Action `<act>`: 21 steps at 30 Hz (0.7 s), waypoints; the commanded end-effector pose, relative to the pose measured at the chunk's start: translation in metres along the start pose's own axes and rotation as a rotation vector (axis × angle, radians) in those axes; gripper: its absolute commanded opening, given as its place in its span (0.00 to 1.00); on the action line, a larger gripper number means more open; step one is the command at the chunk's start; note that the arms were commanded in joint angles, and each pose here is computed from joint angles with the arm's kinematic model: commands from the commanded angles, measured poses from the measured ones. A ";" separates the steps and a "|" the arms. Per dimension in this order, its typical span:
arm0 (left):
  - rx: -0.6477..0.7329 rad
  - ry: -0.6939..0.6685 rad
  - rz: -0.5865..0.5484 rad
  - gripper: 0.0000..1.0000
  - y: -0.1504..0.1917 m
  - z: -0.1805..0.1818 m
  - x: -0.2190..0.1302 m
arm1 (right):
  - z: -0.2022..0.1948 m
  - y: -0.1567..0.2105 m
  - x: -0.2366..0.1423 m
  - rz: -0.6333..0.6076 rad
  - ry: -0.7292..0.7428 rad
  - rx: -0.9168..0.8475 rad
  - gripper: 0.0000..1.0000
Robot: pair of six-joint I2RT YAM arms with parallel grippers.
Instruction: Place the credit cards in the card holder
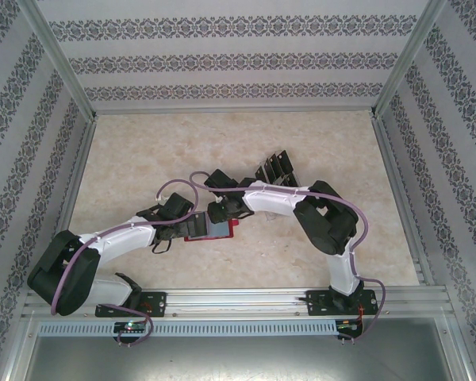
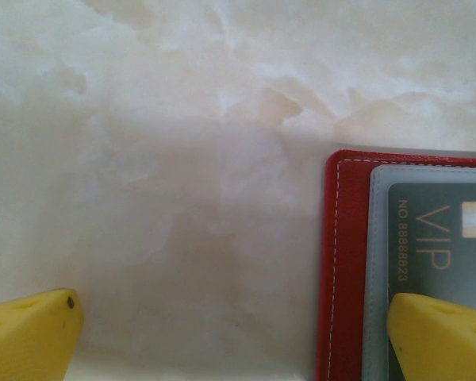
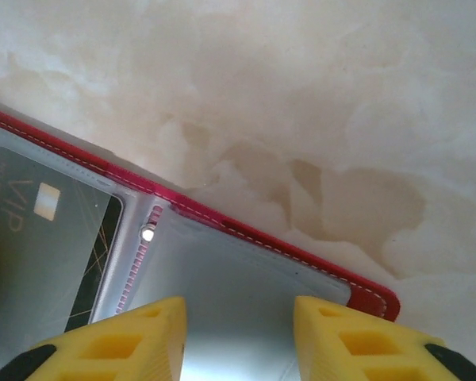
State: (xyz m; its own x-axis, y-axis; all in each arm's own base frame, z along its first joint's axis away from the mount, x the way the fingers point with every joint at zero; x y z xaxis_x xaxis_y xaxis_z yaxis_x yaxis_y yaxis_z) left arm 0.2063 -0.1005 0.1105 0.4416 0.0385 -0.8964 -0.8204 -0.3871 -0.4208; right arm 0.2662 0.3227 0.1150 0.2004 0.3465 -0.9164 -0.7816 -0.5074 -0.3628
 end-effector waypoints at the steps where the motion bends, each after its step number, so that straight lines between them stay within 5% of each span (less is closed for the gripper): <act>1: -0.014 -0.034 0.021 0.99 0.004 0.007 0.005 | 0.004 0.009 0.007 0.032 -0.019 0.010 0.37; 21: -0.019 -0.013 0.007 0.99 0.000 0.007 -0.004 | 0.015 0.009 0.009 0.033 -0.164 0.074 0.37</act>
State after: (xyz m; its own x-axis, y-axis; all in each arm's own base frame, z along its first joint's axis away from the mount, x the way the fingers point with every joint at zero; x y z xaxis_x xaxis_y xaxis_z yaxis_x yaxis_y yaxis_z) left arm 0.2060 -0.1005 0.1114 0.4429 0.0347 -0.8959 -0.8194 -0.3900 -0.4202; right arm 0.2616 0.3318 0.1143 0.1261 0.4609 -0.8784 -0.8193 -0.4509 -0.3542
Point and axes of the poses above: each hand's point on the last joint's axis, 136 mm out from that joint toward the fingers, its own x axis out along the fingers, its own z axis along the line the jaws close on, y = z × x, the point moved 10 cm from there along -x, back along the fingers, and after that the axes turned 11 degrees about -x, right-handed, at the moved point
